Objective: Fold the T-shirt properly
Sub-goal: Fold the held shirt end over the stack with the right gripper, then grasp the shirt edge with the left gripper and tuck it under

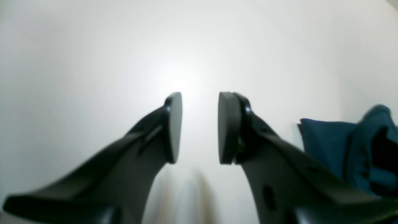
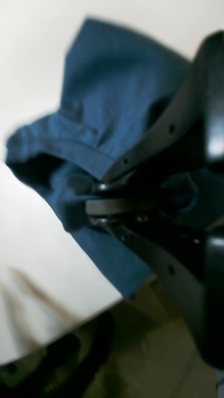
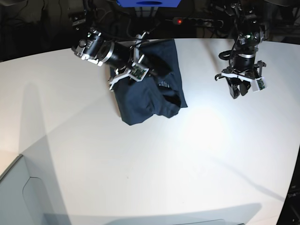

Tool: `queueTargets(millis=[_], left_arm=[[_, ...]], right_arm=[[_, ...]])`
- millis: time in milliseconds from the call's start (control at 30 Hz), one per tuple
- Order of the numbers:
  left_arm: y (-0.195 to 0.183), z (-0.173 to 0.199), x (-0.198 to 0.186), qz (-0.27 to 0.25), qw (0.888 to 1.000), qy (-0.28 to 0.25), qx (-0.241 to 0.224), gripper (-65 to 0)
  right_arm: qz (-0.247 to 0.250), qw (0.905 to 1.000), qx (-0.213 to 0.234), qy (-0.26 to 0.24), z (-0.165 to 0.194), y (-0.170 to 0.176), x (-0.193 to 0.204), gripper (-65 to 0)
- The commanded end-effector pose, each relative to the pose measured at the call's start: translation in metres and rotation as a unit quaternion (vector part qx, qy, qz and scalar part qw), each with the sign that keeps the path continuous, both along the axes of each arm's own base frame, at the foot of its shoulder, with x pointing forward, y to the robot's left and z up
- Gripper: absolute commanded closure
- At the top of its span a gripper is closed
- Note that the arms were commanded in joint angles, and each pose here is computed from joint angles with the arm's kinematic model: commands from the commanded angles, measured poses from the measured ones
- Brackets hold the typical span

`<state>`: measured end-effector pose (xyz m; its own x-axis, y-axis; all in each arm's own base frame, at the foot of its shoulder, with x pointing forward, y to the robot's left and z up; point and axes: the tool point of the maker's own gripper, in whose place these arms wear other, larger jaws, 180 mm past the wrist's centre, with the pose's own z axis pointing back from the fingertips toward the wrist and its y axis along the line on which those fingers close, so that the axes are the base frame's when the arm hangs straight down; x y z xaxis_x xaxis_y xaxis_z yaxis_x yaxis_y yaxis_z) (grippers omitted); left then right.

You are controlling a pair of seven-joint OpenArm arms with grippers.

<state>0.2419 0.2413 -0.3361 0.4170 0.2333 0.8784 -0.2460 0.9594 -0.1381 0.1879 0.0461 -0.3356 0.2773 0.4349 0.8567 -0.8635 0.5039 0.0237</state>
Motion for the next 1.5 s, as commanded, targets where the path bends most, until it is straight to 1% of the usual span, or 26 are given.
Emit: queueTargets(millis=[0,200,300,400,433,567,633,733,833,967,1167,1267,1333,1367,1467], left_arm=[[0.001,0.014,0.005,-0.003,1.0,-0.025,0.006,-19.0],[0.001,0.014,0.006,-0.003,1.0,-0.025,0.007,-19.0],[0.001,0.015,0.006,-0.004,1.0,-0.026,0.007,-19.0],[0.001,0.015,0.006,-0.004,1.0,-0.026,0.007,-19.0],[0.001,0.015,0.006,-0.004,1.0,-0.026,0.007,-19.0],[0.001,0.014,0.005,-0.004,1.0,-0.025,0.007,-19.3],[0.0,0.014,0.005,-0.003,1.0,-0.025,0.006,-19.3],[0.0,0.015,0.006,-0.002,1.0,-0.026,0.005,-19.4],[0.001,0.014,0.005,-0.001,1.0,-0.026,0.005,-19.4],[0.001,0.015,0.006,-0.002,1.0,-0.026,0.007,-19.4],[0.002,0.016,0.006,-0.002,1.0,-0.027,0.008,-19.4],[0.009,0.017,0.005,0.007,1.0,-0.028,0.013,-19.4],[0.015,0.02,0.003,0.017,0.999,-0.031,0.015,-19.4],[0.017,0.022,0.003,0.019,0.999,-0.033,0.018,-19.4],[0.018,0.031,0.004,0.018,0.999,-0.044,0.022,-19.4]], right_arm=[[0.011,0.9996,0.024,-0.009,0.011,0.008,-0.003,-0.1],[0.079,0.9965,0.026,0.004,0.006,0.032,-0.034,-0.1],[0.091,0.9953,0.022,0.025,-0.007,0.037,-0.041,-0.1],[0.091,0.9952,0.015,0.032,-0.016,0.037,-0.037,-0.9],[0.091,0.9952,0.014,0.033,-0.017,0.037,-0.036,-3.0],[0.088,0.9956,0.014,0.029,-0.015,0.035,-0.033,-16.8],[0.087,0.9959,0.017,0.019,-0.009,0.035,-0.031,-23.4],[0.089,0.9957,0.023,-0.004,0.008,0.037,-0.03,-35.1],[0.09,0.9954,0.021,-0.025,0.019,0.031,-0.029,-41.3],[0.093,0.995,0.012,-0.033,0.02,0.026,-0.025,-42.1],[0.097,0.9952,0.003,0.017,-0.013,0.028,-0.033,-42.4],[0.098,0.9944,0.011,0.037,-0.021,0.037,-0.038,-42.4],[0.109,0.9929,0.013,0.047,-0.026,0.044,-0.045,-42.4],[0.117,0.9921,0.014,0.045,-0.025,0.048,-0.045,-42.4],[0.16,0.986,0.018,0.042,-0.024,0.069,-0.055,-42.4]])
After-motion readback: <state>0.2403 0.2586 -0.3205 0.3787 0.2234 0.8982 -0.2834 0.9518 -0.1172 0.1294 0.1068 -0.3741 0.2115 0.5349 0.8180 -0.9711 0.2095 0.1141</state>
